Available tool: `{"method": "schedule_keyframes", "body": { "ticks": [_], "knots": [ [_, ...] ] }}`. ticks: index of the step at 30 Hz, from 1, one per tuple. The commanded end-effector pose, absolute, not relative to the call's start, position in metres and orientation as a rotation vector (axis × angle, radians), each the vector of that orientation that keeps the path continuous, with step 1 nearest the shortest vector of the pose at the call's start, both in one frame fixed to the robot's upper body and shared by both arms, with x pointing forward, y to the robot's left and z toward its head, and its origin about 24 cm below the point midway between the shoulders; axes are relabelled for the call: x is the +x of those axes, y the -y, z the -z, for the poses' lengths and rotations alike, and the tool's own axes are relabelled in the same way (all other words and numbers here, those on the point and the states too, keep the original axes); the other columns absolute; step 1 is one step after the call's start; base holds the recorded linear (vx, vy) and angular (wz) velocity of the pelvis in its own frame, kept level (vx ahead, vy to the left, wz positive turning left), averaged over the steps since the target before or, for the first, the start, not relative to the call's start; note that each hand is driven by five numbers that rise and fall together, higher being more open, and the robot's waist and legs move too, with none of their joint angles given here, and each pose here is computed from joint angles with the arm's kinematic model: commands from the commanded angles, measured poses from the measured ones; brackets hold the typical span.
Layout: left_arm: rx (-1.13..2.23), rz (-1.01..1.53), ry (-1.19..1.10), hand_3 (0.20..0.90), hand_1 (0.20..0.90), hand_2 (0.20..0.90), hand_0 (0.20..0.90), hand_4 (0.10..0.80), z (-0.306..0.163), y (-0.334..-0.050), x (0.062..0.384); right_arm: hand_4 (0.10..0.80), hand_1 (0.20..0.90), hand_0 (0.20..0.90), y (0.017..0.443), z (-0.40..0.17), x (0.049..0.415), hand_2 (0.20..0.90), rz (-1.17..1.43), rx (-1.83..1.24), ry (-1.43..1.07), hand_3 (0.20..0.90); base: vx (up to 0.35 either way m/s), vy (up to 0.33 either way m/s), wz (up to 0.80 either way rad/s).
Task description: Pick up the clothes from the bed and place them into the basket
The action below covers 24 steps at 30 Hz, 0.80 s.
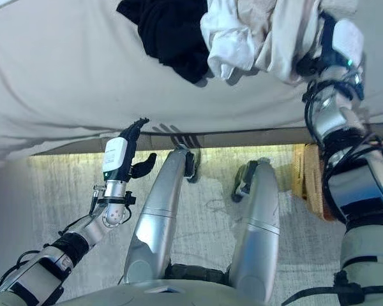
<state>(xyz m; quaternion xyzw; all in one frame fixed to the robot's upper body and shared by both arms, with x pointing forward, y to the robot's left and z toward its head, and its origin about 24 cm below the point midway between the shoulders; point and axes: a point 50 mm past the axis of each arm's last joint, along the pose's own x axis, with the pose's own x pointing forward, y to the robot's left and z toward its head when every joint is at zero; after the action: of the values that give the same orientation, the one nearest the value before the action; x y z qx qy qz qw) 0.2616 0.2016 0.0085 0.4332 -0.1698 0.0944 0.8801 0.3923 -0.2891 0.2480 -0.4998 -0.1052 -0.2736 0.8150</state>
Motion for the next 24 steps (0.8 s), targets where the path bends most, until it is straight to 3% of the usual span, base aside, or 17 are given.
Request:
{"method": "schedule_keyframes", "body": {
  "ticks": [1,13,14,15,16,24],
  "knots": [
    [0.797,-0.277,0.485,0.900,0.900,0.900,0.900,0.800,-0.028,-0.202,0.257,0.800,0.900,0.900,0.290,-0.300,0.389,0.900,0.608,-1.070,0.329,0.900,-0.043,-0.049,-0.04],
    [0.815,-0.301,0.500,0.900,0.900,0.900,0.900,0.800,-0.034,-0.214,0.253,0.800,0.900,0.900,0.279,-0.327,0.394,0.900,0.466,-0.960,0.340,0.900,0.012,-0.071,0.04],
    [0.816,-0.297,0.498,0.900,0.900,0.900,0.900,0.800,-0.035,-0.215,0.253,0.649,0.771,0.771,0.278,-0.328,0.393,0.771,0.464,-0.956,0.349,0.749,0.087,-0.101,0.14],
    [0.823,-0.285,0.491,0.900,0.900,0.900,0.900,0.800,-0.035,-0.216,0.252,0.243,0.422,0.422,0.277,-0.332,0.392,0.422,0.454,-0.940,0.380,0.343,0.074,-0.075,0.21],
    [0.829,-0.274,0.483,0.900,0.900,0.900,0.900,0.800,-0.034,-0.218,0.251,0.100,0.300,0.300,0.276,-0.333,0.391,0.300,0.432,-0.919,0.404,0.200,0.078,-0.072,0.27],
    [0.858,-0.218,0.411,0.900,0.900,0.900,0.900,0.800,-0.020,-0.227,0.229,0.100,0.300,0.300,0.283,-0.328,0.383,0.300,0.412,-0.834,0.490,0.200,0.103,-0.022,0.07]
  ]
}}
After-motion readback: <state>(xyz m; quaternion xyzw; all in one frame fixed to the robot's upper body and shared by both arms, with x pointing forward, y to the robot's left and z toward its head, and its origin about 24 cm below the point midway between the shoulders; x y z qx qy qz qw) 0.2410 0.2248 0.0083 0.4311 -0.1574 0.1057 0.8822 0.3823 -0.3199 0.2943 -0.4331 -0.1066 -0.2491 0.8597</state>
